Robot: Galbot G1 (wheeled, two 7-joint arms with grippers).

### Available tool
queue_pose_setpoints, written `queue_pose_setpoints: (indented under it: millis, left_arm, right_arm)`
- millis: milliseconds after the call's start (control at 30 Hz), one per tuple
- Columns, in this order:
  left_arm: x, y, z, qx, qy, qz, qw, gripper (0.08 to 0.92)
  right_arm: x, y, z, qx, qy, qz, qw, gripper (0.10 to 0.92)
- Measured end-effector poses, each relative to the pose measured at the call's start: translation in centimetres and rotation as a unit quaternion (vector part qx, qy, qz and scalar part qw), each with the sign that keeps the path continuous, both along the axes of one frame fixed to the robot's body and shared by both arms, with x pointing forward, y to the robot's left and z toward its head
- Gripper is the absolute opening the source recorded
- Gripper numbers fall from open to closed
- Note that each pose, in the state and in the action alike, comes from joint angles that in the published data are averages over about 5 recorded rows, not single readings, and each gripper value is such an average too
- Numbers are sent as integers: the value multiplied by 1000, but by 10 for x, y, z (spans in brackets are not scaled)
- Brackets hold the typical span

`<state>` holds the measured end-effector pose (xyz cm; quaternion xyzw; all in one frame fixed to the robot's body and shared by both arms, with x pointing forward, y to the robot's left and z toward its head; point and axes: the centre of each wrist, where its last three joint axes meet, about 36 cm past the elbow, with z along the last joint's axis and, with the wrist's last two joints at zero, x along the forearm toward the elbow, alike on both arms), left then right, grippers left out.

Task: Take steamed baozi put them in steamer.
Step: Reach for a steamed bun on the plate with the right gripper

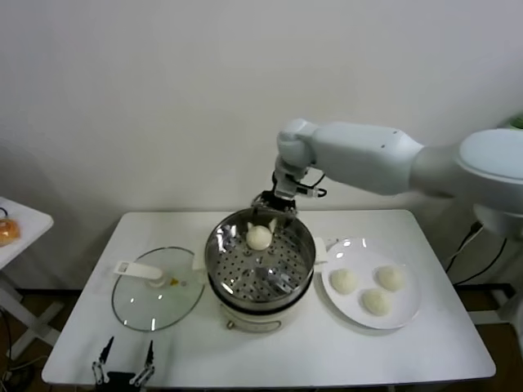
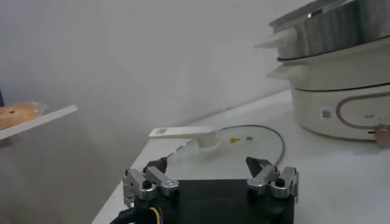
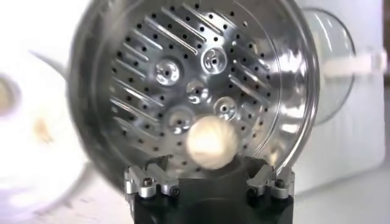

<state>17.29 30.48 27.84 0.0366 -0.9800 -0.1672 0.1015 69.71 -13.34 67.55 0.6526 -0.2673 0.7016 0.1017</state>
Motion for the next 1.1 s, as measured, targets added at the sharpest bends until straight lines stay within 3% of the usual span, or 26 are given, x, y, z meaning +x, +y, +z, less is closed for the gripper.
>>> queue_pose_setpoints:
  millis: [200,500,800,1100]
  left_arm:
    - [2,-2,0,-1,-1,-2,1000,823]
    - [1,0,-2,2,-2,-4,1000,823]
    - [0,1,-2,2,0,-4,1000,823]
    - [-2,2,-2,4,3,-3,1000,823]
  right_arm:
    - [-19,-69,2,18,11,-167,986,823]
    - [-61,-147,-34,33,52,-355,933,823]
    - [-86,-177,-88,33,76,-452,888,823]
    - [-89,-171,-143,33,85,-489,868,823]
